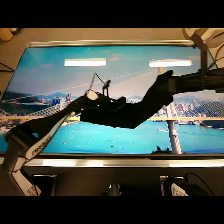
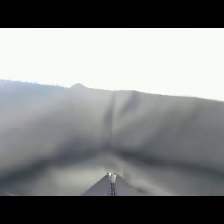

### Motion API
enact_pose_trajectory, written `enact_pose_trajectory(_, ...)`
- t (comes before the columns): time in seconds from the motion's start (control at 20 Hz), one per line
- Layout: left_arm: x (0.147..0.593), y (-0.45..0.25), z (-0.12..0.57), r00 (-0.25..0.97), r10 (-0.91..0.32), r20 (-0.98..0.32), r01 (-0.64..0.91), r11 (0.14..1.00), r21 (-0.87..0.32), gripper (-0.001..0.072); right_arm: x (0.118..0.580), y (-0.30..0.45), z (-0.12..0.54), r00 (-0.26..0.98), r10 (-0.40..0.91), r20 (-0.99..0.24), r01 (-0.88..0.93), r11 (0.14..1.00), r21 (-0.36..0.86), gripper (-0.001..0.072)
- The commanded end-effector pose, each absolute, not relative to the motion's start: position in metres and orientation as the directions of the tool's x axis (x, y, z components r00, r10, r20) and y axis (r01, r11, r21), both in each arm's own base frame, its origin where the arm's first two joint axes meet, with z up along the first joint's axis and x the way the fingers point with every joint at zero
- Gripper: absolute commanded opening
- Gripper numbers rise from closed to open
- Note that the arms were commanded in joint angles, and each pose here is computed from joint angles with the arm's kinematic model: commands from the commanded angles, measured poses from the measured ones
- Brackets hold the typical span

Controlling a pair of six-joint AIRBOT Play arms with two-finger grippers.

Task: Fold the shirts.

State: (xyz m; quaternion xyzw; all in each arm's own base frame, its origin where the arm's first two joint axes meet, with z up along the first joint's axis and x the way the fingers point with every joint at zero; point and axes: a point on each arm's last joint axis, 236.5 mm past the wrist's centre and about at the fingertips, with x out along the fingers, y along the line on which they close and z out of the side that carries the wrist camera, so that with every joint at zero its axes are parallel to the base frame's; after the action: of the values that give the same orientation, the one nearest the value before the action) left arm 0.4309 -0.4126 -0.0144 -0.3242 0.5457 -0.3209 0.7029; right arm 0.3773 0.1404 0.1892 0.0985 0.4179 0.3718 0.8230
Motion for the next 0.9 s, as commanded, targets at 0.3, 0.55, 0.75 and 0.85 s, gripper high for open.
enact_pose_trajectory(0.3,0.459,-0.175,0.223,0.603,-0.65,-0.462,0.285,0.716,-0.637,0.002,0.423,0.39,0.073,0.249,0.873,-0.419,-0.525,0.485,0.699,0.0057)
enact_pose_trajectory(0.55,0.398,-0.145,0.267,0.649,-0.562,-0.514,0.351,0.82,-0.453,0.002,0.427,0.412,0.048,0.181,0.942,-0.281,-0.507,0.335,0.794,0.0571)
enact_pose_trajectory(0.75,0.38,-0.12,0.257,0.651,-0.458,-0.605,0.322,0.889,-0.325,0.002,0.431,0.264,0.014,0.089,0.812,-0.576,-0.5,0.537,0.68,0.0574)
enact_pose_trajectory(0.85,0.381,-0.117,0.253,0.65,-0.446,-0.615,0.315,0.895,-0.316,0.002,0.404,0.147,-0.034,-0.033,0.556,-0.83,-0.396,0.756,0.522,0.0637)
